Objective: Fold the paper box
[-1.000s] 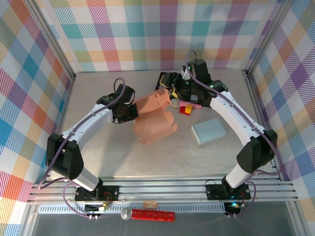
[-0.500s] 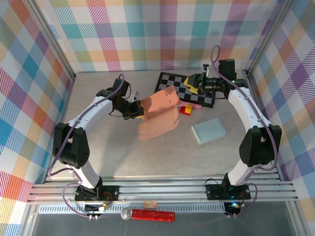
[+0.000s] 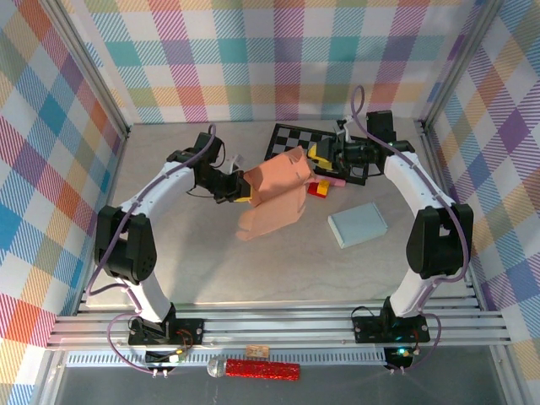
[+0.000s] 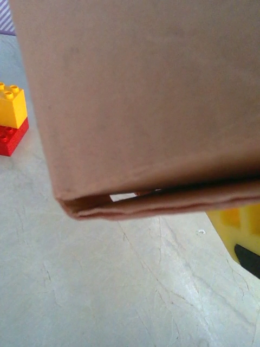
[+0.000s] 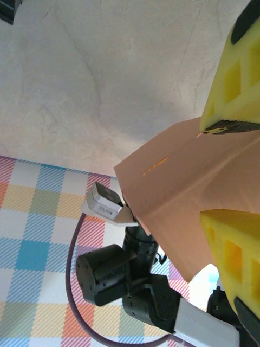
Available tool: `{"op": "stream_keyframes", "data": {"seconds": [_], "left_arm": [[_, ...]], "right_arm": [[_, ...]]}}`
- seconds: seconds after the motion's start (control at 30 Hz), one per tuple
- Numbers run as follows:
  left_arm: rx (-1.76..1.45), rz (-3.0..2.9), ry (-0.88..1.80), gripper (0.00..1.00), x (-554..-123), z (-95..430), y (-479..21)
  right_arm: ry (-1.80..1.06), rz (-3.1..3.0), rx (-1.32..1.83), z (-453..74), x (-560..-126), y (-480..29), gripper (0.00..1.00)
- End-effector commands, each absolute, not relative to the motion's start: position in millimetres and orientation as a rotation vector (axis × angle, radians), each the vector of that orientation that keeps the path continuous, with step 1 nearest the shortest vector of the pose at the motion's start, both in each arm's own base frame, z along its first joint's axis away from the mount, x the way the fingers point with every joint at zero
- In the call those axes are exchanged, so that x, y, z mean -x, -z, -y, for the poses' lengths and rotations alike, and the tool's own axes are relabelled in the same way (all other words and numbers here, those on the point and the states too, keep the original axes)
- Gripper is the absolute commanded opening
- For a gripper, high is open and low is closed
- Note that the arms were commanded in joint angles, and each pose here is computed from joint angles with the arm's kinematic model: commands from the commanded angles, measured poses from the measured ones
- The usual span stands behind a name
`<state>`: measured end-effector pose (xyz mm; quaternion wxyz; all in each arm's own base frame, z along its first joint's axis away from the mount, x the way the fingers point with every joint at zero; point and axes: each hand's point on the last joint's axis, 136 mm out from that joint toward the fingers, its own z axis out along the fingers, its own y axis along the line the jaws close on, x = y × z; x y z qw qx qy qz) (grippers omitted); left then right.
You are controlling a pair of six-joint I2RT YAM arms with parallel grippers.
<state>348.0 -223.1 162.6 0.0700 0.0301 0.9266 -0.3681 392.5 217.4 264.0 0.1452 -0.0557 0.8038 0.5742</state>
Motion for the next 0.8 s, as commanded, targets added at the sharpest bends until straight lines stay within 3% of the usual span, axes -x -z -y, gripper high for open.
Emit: {"op": "stream_keyframes", "data": {"seconds": [0.0, 0.77], "left_arm": [[-0.118, -2.771, 1.153, 0.00, -348.5, 223.9, -172.7], [-0.124, -2.770, 1.149, 0.00, -344.0, 222.7, -177.1]], "right_arm": [[-1.689, -2.243, 0.287, -225.0, -379.8, -277.9, 0.41], [-1.427, -2.310, 0.379, -235.0, -357.7, -272.9, 0.37]]}}
